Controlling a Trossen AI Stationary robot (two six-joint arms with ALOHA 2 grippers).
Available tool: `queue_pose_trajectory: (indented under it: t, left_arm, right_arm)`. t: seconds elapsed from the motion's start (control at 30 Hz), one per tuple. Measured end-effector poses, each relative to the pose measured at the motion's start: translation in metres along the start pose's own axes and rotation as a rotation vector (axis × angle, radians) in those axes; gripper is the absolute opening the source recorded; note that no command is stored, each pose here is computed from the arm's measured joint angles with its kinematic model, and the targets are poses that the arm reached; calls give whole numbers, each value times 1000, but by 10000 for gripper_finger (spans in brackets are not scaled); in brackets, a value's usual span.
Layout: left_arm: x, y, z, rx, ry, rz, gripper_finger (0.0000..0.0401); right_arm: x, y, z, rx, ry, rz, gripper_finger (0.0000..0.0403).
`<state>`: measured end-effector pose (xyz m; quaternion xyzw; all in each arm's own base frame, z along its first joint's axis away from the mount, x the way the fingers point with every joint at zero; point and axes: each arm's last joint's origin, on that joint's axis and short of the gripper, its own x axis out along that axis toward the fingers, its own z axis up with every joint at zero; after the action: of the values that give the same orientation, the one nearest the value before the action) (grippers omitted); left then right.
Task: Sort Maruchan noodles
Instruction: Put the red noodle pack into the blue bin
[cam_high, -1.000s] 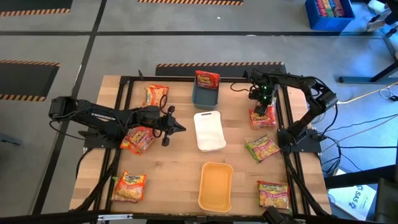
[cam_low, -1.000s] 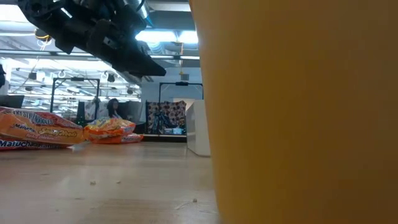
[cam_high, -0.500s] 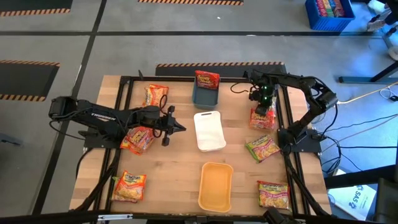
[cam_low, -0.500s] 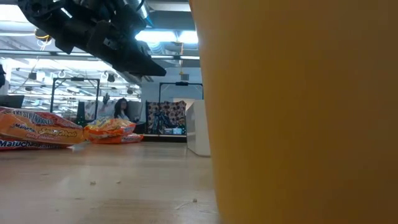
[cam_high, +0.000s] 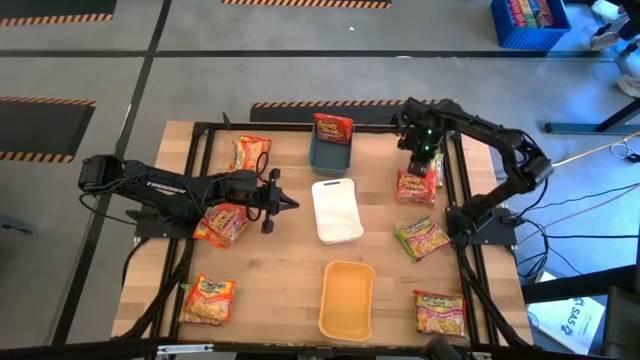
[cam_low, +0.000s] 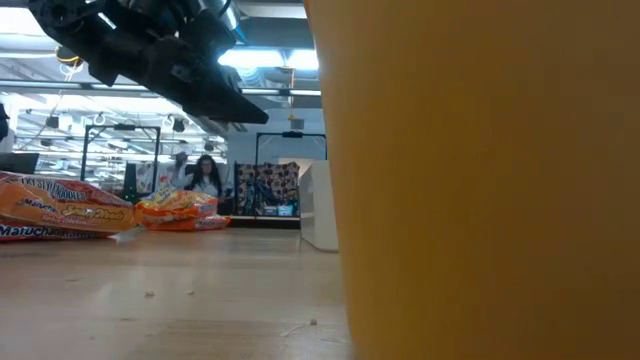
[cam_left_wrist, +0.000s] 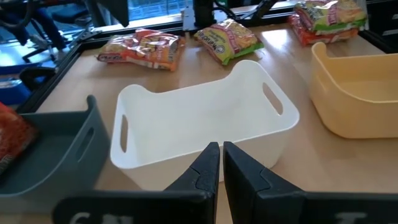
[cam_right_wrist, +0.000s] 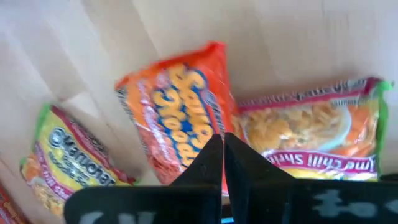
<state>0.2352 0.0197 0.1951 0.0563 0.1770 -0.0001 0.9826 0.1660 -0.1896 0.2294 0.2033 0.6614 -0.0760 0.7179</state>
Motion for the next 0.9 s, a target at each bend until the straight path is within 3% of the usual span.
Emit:
queue_pose_trajectory:
  t: [0.17, 0.27, 0.63, 0.77, 0.9]
  left_arm:
    - [0, 0, 0, -1, 0, 5, 16]
    - [0, 0, 0, -1, 1, 5, 16]
    - [0, 0, 0, -1, 4, 4, 16]
    - [0, 0, 0, -1, 3, -4, 16]
    - [0, 0, 0, -1, 3, -5, 16]
  right_arm:
    - [1, 3, 4, 109, 16, -80, 2]
    - [2, 0, 3, 144, 41, -113, 28]
    - [5, -1, 12, 130, -58, -33, 281]
    - [9, -5, 14, 84, -35, -89, 327]
    - [9, -9, 17, 124, -37, -193, 341]
